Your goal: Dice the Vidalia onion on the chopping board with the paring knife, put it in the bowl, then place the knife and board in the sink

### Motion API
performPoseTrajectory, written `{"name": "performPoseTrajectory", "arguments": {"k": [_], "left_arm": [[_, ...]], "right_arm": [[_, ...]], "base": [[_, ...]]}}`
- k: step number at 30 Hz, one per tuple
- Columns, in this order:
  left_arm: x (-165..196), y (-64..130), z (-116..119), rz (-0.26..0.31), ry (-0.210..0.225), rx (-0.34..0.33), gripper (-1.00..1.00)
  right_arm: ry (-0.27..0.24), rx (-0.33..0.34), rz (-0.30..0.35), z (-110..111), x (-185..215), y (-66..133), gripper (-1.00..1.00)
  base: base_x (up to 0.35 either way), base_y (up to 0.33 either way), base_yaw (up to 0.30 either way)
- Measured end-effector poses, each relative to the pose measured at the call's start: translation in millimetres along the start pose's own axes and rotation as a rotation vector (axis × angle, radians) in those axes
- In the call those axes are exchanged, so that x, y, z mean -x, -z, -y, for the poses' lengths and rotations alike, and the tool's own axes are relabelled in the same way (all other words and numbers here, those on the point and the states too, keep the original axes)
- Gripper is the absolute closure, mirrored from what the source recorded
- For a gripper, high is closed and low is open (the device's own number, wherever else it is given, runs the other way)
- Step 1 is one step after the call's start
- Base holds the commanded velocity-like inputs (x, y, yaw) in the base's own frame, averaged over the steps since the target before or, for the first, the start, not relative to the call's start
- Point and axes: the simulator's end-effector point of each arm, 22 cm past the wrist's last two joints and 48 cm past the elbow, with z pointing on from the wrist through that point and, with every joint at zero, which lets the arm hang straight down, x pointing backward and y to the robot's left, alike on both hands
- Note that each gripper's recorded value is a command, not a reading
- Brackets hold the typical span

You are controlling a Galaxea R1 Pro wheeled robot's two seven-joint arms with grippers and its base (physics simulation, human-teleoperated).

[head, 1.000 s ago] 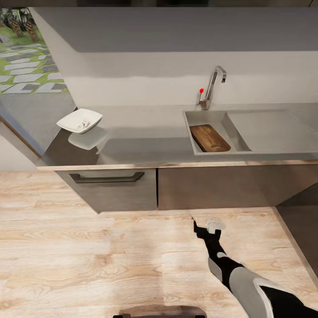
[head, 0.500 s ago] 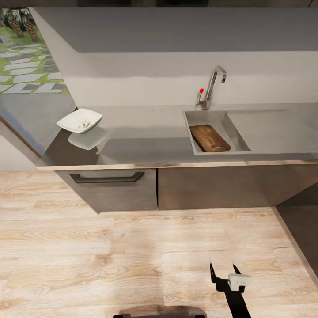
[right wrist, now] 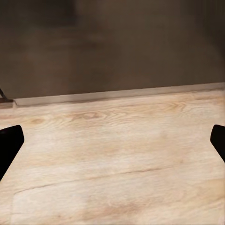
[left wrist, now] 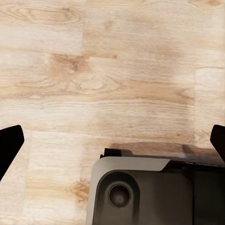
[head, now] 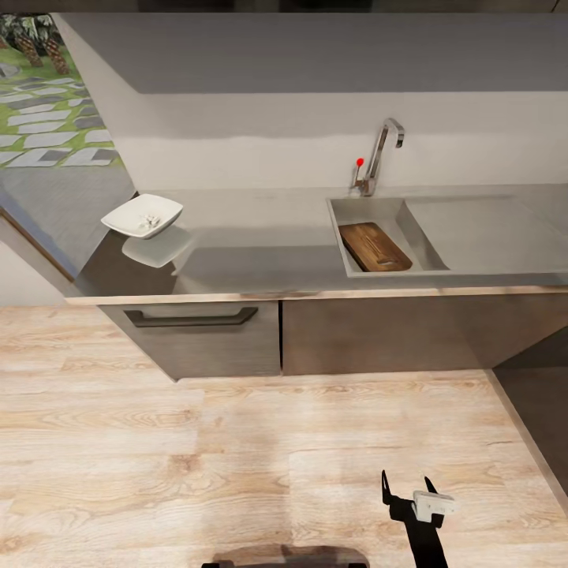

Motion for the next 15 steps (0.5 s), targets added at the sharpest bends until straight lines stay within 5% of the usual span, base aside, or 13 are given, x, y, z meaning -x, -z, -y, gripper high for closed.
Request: {"name": "performPoseTrajectory", "arguments": {"k": [15], "left_arm": [[0.9, 0.2, 2.2, 0.003, 0.0, -0.005, -1.0]], "right_arm": [[-0.003, 0.0, 0.005, -1.5, 2.6, -0.3, -1.0]], "base": [[0.0, 0.0, 0.0]]}}
